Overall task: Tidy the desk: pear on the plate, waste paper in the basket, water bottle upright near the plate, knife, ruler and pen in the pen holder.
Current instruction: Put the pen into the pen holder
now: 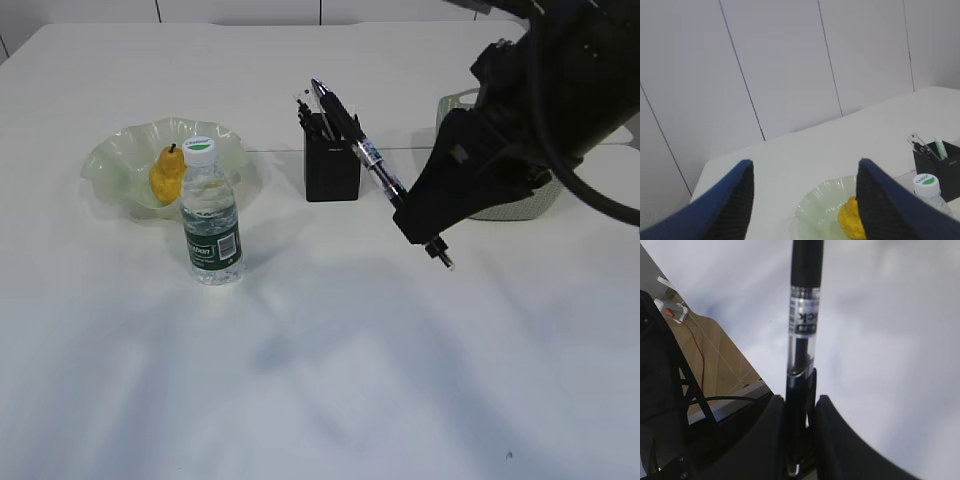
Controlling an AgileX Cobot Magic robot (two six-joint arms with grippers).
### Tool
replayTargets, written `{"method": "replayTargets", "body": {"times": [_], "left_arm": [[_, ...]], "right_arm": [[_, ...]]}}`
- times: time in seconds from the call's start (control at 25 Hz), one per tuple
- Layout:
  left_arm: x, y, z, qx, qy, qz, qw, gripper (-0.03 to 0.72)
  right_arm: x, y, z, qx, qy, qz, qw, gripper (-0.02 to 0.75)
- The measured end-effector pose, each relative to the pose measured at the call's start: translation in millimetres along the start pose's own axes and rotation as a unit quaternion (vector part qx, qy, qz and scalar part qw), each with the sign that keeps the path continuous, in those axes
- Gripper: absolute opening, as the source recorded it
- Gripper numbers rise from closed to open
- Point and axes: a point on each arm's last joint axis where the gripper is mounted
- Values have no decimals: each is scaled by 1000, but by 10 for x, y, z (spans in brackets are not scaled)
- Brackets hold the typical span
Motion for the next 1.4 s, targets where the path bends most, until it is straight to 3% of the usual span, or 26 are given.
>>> {"method": "replayTargets", "body": {"times": [0.2, 0.32, 0.44, 0.52, 0.6, 0.84, 1.04, 1.2, 1.4], "left_arm": [[-12, -65, -3, 35, -11, 83, 996, 456], [-19, -118, -8, 62, -21, 148, 987, 456], [11, -207, -22, 110, -24, 268, 957, 456], [32, -257, -31, 138, -28, 324, 935, 456], [51, -286, -15, 155, -32, 340, 927, 454], [171, -365, 113, 211, -26, 339, 916, 453], [207, -549, 271, 292, -27, 370, 882, 447], [285, -717, 405, 349, -32, 403, 845, 436], [303, -879, 546, 386, -45, 416, 822, 433]], "right_arm": [[0, 0, 0, 0, 0, 10, 1000, 106], [0, 0, 0, 0, 0, 14, 1000, 106], [0, 0, 0, 0, 0, 18, 1000, 106], [0, 0, 0, 0, 0, 20, 1000, 106], [0, 0, 0, 0, 0, 21, 1000, 106], [-28, 46, 11, -15, -9, 31, 999, 106], [-42, 77, 23, -21, -10, 32, 999, 106], [-43, 78, 23, -21, -10, 40, 999, 106], [-42, 79, 23, -22, -10, 49, 999, 106]]}}
Point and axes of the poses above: a point on each arm's last joint axis where the gripper is mounted, z pointing out along that axis toward the gripper, y along the wrist's bending axis when the last joint is at zero, x = y × z, and after that the axes turned 13 degrees about -z, right-handed
